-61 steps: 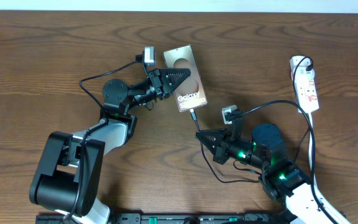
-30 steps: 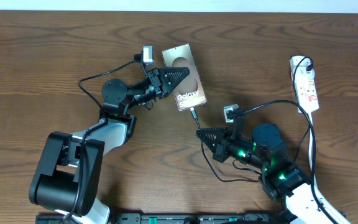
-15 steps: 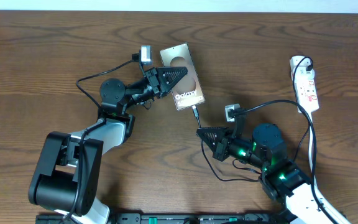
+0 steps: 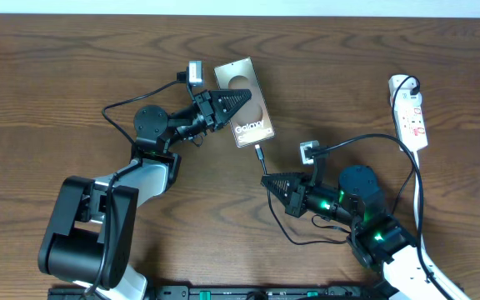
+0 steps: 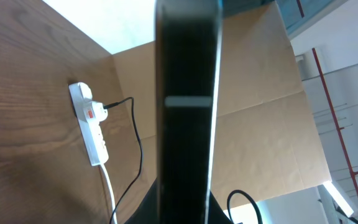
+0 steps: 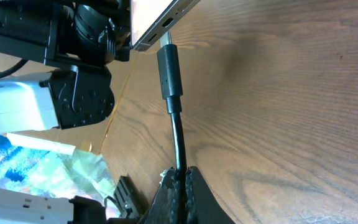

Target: Plug charger to phone and switch on socket

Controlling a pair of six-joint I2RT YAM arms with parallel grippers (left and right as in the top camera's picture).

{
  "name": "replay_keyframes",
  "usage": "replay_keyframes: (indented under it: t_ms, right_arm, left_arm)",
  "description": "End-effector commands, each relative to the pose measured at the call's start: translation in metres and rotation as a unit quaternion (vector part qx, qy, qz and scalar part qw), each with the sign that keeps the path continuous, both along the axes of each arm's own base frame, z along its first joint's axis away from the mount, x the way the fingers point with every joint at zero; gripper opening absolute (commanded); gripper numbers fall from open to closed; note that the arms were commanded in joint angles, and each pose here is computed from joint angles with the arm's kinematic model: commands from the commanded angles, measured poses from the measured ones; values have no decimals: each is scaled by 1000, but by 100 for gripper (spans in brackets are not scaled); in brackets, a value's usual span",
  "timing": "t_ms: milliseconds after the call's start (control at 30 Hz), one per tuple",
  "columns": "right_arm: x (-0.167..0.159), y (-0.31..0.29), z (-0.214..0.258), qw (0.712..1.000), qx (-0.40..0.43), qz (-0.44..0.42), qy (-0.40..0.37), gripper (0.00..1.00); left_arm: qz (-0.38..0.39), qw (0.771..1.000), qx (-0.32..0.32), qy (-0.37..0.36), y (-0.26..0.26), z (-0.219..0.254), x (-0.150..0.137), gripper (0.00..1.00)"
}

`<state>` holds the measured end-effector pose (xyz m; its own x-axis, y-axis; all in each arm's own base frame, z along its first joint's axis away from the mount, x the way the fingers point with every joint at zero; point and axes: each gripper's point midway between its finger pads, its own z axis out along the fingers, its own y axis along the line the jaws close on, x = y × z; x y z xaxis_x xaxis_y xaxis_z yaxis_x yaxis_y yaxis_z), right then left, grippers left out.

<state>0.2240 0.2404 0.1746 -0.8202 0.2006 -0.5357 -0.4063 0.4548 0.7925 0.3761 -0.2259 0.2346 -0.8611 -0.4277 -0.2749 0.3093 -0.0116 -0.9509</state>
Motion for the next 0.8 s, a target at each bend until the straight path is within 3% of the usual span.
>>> replay_keyframes:
  t_ms: [0, 767]
  right_arm:
    - [0, 4, 10, 1000, 10, 7, -4, 1]
    - [8, -3, 9, 1000, 7, -13, -6, 1]
  left_arm:
    - [4, 1000, -1, -26, 2, 12, 0, 7]
    - [-14, 999, 2, -28, -3, 11, -6, 8]
